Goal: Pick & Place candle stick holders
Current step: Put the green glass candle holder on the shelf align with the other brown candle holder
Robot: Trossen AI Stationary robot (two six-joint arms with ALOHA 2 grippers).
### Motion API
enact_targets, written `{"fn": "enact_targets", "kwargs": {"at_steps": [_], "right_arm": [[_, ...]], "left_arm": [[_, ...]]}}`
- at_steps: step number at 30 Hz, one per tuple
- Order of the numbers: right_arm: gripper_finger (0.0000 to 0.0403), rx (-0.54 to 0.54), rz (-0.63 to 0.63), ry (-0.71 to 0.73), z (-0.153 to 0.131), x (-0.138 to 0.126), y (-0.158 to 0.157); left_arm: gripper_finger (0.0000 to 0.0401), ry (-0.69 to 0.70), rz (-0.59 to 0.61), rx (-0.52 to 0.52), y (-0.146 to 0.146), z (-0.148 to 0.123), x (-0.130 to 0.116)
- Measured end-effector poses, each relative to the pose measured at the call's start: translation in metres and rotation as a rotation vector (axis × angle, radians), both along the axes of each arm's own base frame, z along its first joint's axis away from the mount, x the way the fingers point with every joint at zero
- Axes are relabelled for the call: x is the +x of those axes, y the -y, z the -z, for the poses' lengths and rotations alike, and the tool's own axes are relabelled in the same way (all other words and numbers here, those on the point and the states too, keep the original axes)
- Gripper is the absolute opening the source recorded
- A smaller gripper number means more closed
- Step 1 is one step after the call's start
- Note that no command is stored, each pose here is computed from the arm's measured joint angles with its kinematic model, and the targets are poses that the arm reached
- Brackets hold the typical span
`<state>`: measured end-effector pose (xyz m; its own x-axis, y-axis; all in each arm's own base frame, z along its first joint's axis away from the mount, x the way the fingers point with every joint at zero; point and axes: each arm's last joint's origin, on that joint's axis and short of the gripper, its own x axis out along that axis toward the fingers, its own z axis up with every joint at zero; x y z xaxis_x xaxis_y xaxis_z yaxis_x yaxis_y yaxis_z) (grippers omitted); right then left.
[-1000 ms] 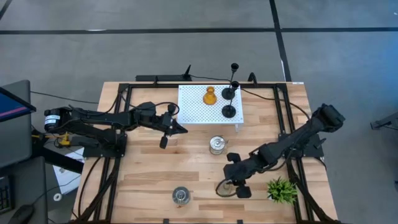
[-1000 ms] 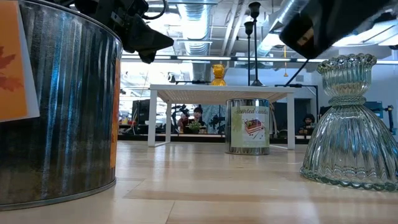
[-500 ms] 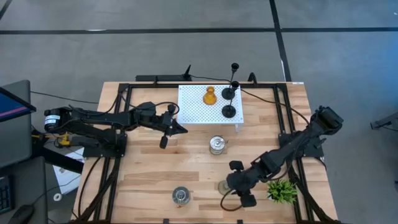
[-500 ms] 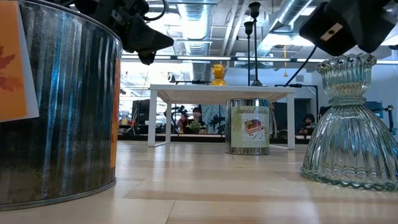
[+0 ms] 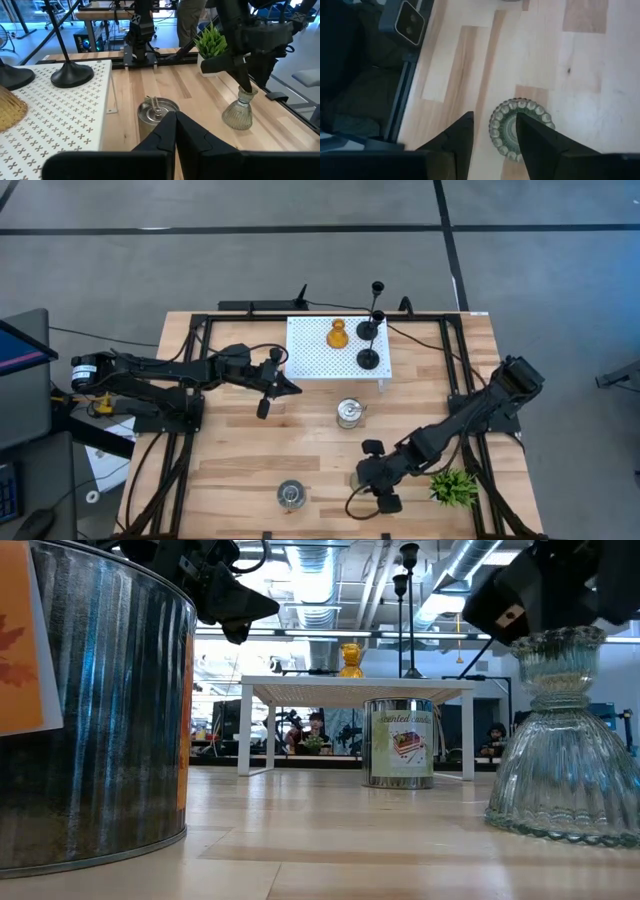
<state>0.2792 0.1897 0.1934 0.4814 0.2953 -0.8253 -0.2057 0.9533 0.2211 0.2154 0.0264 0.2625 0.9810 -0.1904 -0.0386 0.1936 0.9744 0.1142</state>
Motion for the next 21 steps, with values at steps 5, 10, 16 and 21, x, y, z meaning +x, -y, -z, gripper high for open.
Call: {"fn": "enact_targets", "kwargs": {"at_steps": [5, 10, 16, 21], "right_arm": [[0.0132, -0.018, -0.006, -0.018, 0.005, 0.001, -0.001], [0.0095, -0.019, 0.000, -0.022, 0.001, -0.002, 0.003], [0.0060, 0.008, 0.070, -0.063, 0.001, -0.002, 0.007], [0.0065, -0.024, 0.102, -0.105, 0.003, -0.003, 0.014]], "left_arm": [[0.0008, 0.001, 0.000, 0.000, 0.000, 0.000, 0.000], [0.0008, 0.000, 0.000, 0.000, 0.000, 0.000, 0.000], [0.0008, 0.001, 0.000, 0.000, 0.000, 0.000, 0.000], [0.0008, 0.001, 0.000, 0.000, 0.000, 0.000, 0.000]]}}
